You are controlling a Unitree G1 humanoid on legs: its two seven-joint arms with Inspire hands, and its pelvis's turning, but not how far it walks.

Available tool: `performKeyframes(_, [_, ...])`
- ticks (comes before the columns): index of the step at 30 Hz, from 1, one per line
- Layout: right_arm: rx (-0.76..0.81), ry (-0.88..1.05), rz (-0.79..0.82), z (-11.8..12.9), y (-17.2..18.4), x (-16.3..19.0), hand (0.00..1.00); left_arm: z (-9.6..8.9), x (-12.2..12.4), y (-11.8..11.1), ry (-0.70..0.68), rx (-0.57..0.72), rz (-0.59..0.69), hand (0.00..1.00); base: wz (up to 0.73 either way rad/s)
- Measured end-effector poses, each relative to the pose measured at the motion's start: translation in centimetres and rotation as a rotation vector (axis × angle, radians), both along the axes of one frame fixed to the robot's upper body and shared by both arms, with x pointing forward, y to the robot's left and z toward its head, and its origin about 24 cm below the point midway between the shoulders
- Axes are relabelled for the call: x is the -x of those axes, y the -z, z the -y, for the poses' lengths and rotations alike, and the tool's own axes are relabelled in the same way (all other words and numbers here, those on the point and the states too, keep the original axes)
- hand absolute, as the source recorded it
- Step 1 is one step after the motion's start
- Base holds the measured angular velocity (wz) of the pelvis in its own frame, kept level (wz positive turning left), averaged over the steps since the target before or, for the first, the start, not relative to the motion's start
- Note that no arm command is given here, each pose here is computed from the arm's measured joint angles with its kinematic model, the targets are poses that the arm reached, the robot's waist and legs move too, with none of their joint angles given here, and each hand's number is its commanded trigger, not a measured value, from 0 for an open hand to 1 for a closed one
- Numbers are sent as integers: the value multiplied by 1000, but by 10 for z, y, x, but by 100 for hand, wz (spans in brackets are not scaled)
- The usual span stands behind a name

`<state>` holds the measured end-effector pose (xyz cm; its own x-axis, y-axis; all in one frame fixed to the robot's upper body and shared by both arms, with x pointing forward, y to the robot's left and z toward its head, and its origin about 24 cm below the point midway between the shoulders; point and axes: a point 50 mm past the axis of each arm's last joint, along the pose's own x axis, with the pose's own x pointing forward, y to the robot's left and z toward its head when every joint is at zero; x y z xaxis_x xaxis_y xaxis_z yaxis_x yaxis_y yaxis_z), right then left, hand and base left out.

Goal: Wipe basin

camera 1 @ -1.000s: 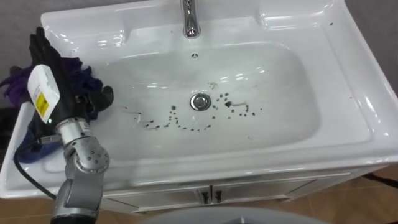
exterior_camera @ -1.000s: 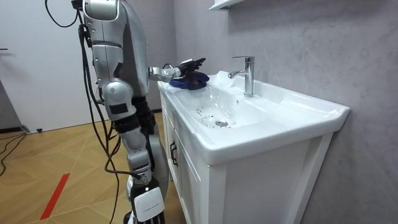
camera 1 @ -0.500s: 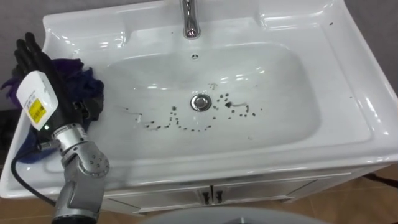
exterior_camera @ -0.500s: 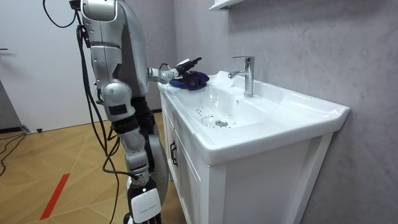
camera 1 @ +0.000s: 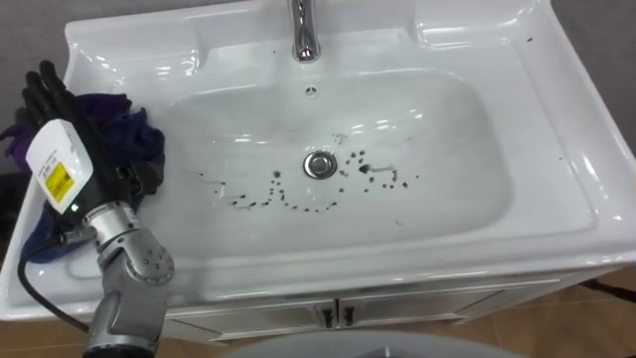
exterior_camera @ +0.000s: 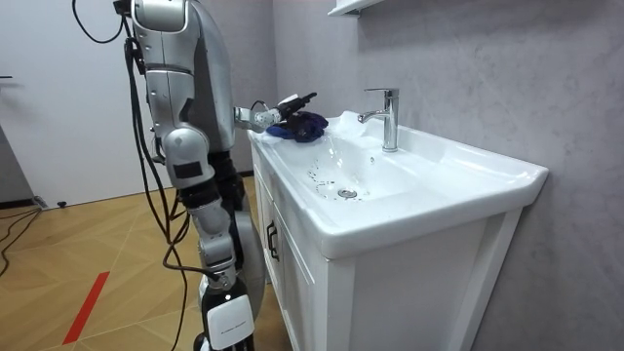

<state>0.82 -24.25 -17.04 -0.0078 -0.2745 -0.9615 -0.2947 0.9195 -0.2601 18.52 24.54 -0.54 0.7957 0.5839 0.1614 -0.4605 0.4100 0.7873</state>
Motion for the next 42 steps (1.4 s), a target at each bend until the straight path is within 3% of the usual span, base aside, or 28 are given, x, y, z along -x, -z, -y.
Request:
performKeyframes(7, [-15, 1, -10, 0, 0, -1, 0, -4, 8, 18, -27, 11, -87, 0, -2])
performKeyframes(25, [-6, -4, 11, 2, -1, -8, 0, -8, 12, 30, -94, 134, -114, 0, -3])
performKeyframes(37, [-2, 10, -26, 2, -2, 8, 0, -13, 5, 45, -129, 180, -165, 0, -3])
performKeyframes(38, [-2, 10, -26, 2, -2, 8, 0, -13, 4, 46, -129, 181, -167, 7, 0])
performKeyframes(39, [-2, 10, -27, 2, -2, 8, 0, -13, 2, 46, -128, 182, -170, 37, -5])
performKeyframes(41, [-2, 11, -24, 2, -2, 8, 0, -14, 1, 47, -129, 186, -176, 45, -7])
performKeyframes(42, [-3, 11, -23, 2, -2, 7, 0, -14, 0, 47, -128, 190, -178, 65, -5])
